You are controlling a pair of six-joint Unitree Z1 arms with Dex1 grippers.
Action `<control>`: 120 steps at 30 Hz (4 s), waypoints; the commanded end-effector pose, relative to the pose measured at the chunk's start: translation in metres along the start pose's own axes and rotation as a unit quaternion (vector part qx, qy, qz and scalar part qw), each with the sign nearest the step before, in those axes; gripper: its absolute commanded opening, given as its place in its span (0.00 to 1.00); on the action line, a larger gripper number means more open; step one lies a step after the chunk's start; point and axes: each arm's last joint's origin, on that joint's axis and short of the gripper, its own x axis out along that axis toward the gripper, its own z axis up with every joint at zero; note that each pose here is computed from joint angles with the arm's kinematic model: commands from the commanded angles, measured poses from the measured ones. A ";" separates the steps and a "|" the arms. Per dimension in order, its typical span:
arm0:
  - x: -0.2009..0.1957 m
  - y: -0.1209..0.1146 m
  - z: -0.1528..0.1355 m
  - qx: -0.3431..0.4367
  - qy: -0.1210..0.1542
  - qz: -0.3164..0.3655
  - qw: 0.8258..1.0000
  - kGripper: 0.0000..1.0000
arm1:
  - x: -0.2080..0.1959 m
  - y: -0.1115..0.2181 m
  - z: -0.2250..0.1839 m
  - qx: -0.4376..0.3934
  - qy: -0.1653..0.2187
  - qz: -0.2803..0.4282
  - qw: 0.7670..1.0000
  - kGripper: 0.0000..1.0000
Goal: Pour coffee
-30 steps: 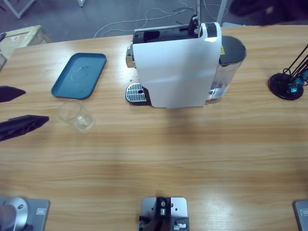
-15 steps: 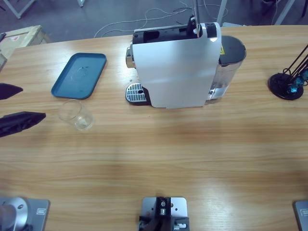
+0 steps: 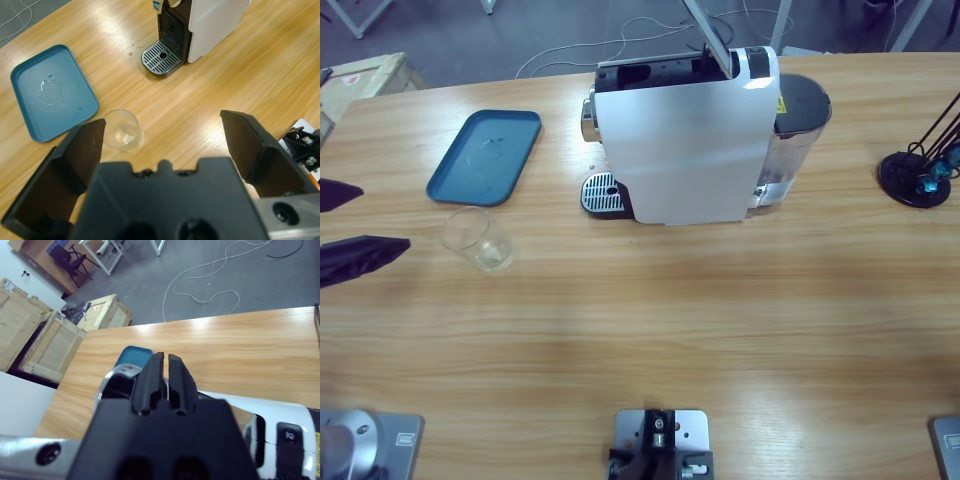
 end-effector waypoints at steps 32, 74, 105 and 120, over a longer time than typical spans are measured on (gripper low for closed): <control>-0.002 0.000 0.000 -0.009 0.007 -0.003 1.000 0.99 | 0.091 -0.016 -0.159 -0.090 0.261 -0.106 0.955 0.00; 0.160 0.004 -0.058 -0.149 0.131 0.222 0.955 0.99 | -0.198 -0.060 -0.089 -0.295 0.232 -0.029 0.927 1.00; 0.163 -0.002 -0.104 -0.151 0.055 0.230 0.960 0.00 | -0.207 -0.069 -0.090 -0.273 0.239 -0.025 0.932 1.00; 0.144 0.046 -0.034 0.135 -0.095 -0.137 0.977 0.00 | -0.236 -0.085 -0.071 -0.277 0.210 -0.028 0.937 1.00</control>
